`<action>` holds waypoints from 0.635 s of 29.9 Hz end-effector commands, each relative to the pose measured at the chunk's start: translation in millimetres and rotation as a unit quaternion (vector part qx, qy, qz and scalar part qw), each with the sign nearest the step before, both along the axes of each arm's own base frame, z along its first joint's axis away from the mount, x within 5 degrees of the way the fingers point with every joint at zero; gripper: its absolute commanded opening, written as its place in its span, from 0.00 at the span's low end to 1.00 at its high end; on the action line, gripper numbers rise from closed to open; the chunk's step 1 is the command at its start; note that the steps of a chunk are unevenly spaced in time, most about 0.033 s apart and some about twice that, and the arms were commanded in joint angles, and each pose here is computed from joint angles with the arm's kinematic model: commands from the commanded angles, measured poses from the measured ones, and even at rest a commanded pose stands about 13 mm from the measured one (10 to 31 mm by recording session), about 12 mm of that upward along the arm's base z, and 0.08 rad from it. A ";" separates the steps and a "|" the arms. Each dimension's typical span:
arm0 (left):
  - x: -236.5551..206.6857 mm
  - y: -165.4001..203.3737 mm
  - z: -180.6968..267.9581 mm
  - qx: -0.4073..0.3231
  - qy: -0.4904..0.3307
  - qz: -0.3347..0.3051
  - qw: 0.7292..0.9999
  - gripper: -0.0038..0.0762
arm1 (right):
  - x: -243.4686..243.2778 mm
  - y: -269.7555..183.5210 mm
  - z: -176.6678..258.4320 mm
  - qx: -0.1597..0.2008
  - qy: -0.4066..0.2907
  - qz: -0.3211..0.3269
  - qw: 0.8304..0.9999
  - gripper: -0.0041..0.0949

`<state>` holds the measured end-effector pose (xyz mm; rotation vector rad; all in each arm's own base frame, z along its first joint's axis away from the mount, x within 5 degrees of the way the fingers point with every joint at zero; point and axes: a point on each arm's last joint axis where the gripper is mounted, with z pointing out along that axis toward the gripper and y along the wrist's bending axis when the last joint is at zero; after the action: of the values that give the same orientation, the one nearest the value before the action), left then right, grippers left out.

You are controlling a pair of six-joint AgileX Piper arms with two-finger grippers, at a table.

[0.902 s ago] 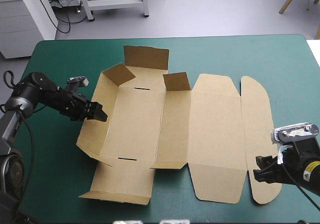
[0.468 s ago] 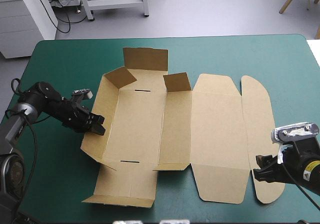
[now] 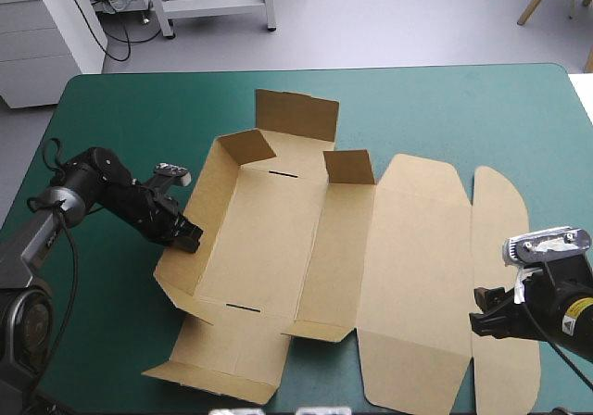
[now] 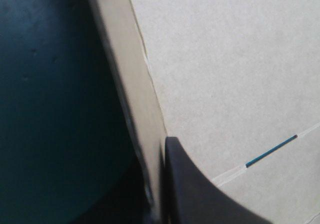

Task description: Fold the box

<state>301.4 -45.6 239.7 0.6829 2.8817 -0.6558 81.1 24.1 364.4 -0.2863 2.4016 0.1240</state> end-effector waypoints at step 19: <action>68.6 -87.4 112.4 0.201 -0.417 -0.305 0.832 0.04 | 2.3 0.6 9.3 0.015 -0.032 -0.005 0.999 0.71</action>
<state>367.9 -123.6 312.8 1.5088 2.1964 0.0803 81.0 24.0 364.3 -0.2853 2.4038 0.1239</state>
